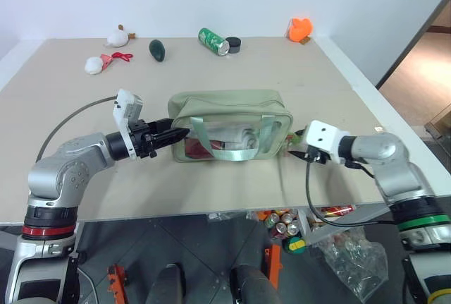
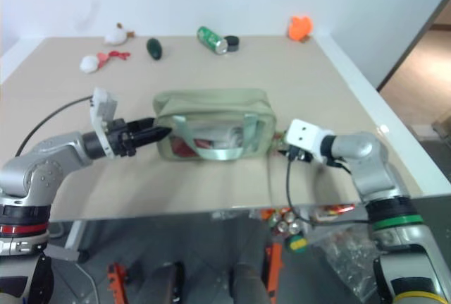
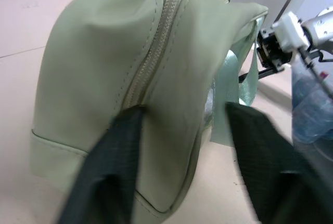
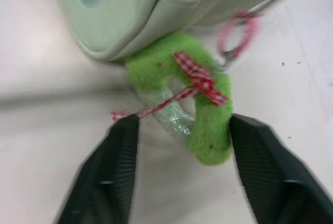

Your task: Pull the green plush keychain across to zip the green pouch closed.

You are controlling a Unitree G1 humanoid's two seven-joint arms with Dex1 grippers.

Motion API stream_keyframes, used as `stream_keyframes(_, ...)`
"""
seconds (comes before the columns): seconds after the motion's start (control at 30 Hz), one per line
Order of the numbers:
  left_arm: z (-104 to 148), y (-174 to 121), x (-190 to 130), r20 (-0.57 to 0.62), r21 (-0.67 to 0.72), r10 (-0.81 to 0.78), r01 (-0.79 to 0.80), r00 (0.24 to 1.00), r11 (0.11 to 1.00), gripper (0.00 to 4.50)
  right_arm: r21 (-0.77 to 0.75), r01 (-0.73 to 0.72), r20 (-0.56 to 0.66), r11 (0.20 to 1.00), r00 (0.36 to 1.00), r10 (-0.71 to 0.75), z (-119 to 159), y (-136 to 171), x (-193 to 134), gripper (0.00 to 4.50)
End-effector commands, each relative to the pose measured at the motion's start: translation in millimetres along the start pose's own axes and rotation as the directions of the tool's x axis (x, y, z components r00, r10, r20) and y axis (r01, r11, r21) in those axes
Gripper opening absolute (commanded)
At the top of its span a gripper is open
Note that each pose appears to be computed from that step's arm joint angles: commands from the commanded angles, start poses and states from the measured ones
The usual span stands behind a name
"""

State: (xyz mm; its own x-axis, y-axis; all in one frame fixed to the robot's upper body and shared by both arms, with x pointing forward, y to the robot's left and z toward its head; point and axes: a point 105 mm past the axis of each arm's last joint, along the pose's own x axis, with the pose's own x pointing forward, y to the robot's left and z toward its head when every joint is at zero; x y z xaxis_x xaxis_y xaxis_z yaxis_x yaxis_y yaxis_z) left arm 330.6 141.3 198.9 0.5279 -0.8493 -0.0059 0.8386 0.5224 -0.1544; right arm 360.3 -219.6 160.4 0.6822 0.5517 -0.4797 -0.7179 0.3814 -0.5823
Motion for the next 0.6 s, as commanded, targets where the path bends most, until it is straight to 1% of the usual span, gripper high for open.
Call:
stream_keyframes(0.03,27.8,-6.1,-7.7,0.076,0.057,-0.014,0.010,0.997,0.998,4.25,0.104,0.037,0.103,0.994,0.994,-0.048,24.8,-19.7,-31.9,2.67)
stream_keyframes(0.07,31.1,-7.7,-11.0,0.091,0.066,-0.017,0.011,0.996,0.998,4.47,0.142,0.028,0.116,0.989,0.992,-0.045,27.7,-20.9,-38.1,2.67)
stream_keyframes(0.13,34.4,-9.6,-19.4,0.112,0.068,-0.018,0.010,0.994,0.998,4.47,0.192,0.016,0.159,0.981,0.986,-0.047,35.9,-23.5,-50.0,2.67)
stream_keyframes(0.23,40.6,-4.8,-38.0,0.156,0.023,0.018,-0.022,0.988,1.000,4.47,0.264,-0.016,0.226,0.964,0.973,-0.046,45.7,-25.1,-69.2,2.67)
stream_keyframes(0.33,44.2,8.5,-66.8,0.185,-0.015,0.106,-0.105,0.977,0.994,4.47,0.354,-0.043,0.275,0.934,0.959,-0.061,46.0,-22.4,-86.4,2.67)
stream_keyframes(0.4,39.9,20.3,-85.4,0.174,-0.043,0.183,-0.179,0.968,0.983,4.47,0.417,-0.052,0.295,0.907,0.952,-0.081,44.5,-20.5,-94.3,2.67)
stream_keyframes(0.47,35.7,26.2,-97.2,0.163,-0.056,0.227,-0.221,0.960,0.974,4.47,0.458,-0.069,0.322,0.886,0.942,-0.093,46.6,-17.7,-99.0,2.67)
stream_keyframes(0.53,25.5,36.8,-113.7,0.136,-0.088,0.295,-0.285,0.946,0.954,4.47,0.500,-0.083,0.358,0.862,0.926,-0.119,49.4,-14.8,-102.9,2.67)
stream_keyframes(0.6,15.7,42.9,-123.4,0.125,-0.101,0.335,-0.324,0.934,0.941,4.47,0.519,-0.093,0.363,0.850,0.924,-0.121,48.9,-7.8,-101.5,2.67)
